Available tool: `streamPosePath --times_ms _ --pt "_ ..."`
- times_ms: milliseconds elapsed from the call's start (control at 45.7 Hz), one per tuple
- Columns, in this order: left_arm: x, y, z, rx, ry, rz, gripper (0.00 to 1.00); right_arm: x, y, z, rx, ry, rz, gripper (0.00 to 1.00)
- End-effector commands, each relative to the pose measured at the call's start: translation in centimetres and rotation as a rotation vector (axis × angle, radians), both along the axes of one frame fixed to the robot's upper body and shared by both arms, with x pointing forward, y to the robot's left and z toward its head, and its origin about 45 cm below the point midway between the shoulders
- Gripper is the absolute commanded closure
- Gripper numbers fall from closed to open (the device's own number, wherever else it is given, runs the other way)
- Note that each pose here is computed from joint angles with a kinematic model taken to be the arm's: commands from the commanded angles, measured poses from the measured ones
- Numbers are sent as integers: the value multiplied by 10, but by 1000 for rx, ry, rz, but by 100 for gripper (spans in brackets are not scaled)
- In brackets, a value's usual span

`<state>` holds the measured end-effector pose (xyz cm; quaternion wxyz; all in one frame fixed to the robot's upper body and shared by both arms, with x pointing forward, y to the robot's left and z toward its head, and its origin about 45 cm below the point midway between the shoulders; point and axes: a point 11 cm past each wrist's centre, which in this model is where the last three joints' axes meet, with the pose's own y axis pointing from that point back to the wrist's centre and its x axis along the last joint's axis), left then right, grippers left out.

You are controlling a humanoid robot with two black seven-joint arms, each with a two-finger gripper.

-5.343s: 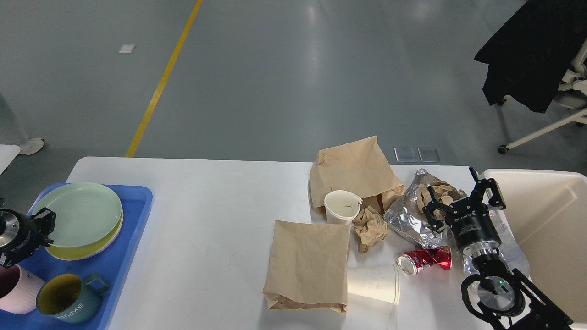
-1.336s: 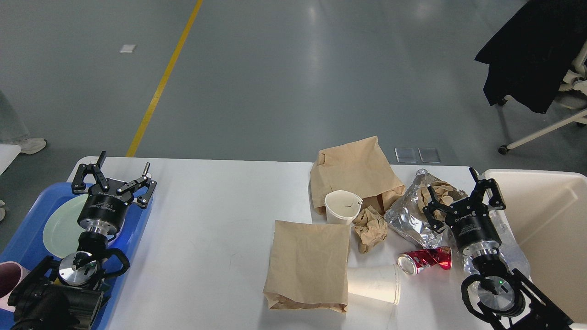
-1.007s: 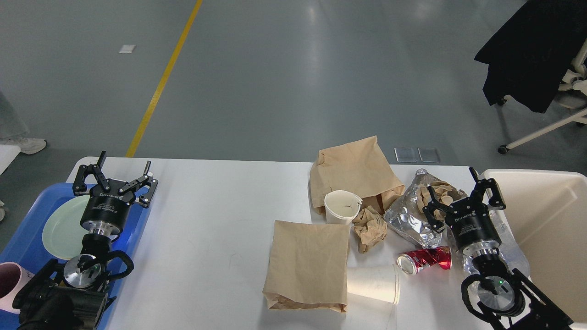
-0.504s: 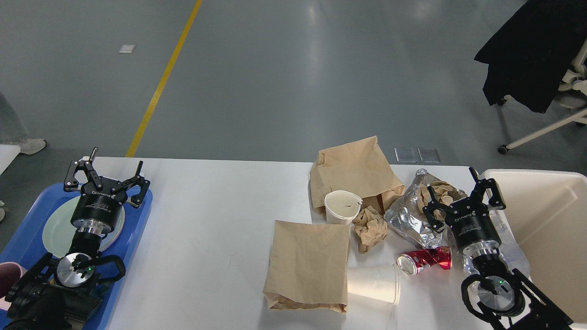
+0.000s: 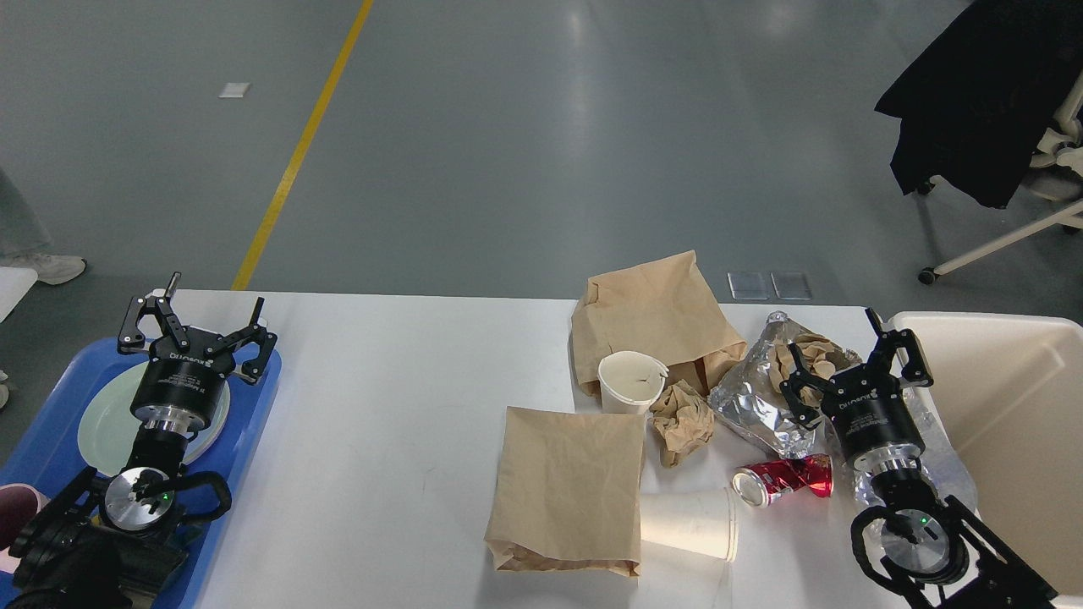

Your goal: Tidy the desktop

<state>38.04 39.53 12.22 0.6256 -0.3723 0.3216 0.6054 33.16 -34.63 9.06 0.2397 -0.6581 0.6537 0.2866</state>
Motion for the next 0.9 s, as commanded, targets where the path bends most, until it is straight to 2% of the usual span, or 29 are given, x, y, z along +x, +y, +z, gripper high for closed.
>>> streamPosePath --times_ms 0,285,372,482,569,876 --pt "0 0 0 -1 0 0 4 0 0 0 -1 1 2 0" --pt "0 0 0 1 1 -1 4 0 -2 -1 -6 7 -1 0" --pt "0 0 0 0 0 0 4 1 -18 2 -26 9 -36 0" --pt "0 0 0 0 0 0 4 6 -62 27 -89 -37 -96 0" --pt "0 0 0 0 0 0 4 8 -74 35 -119 -45 -103 0" --pt "0 0 0 -1 -1 -1 4 -1 -78 27 -153 -2 -68 0"
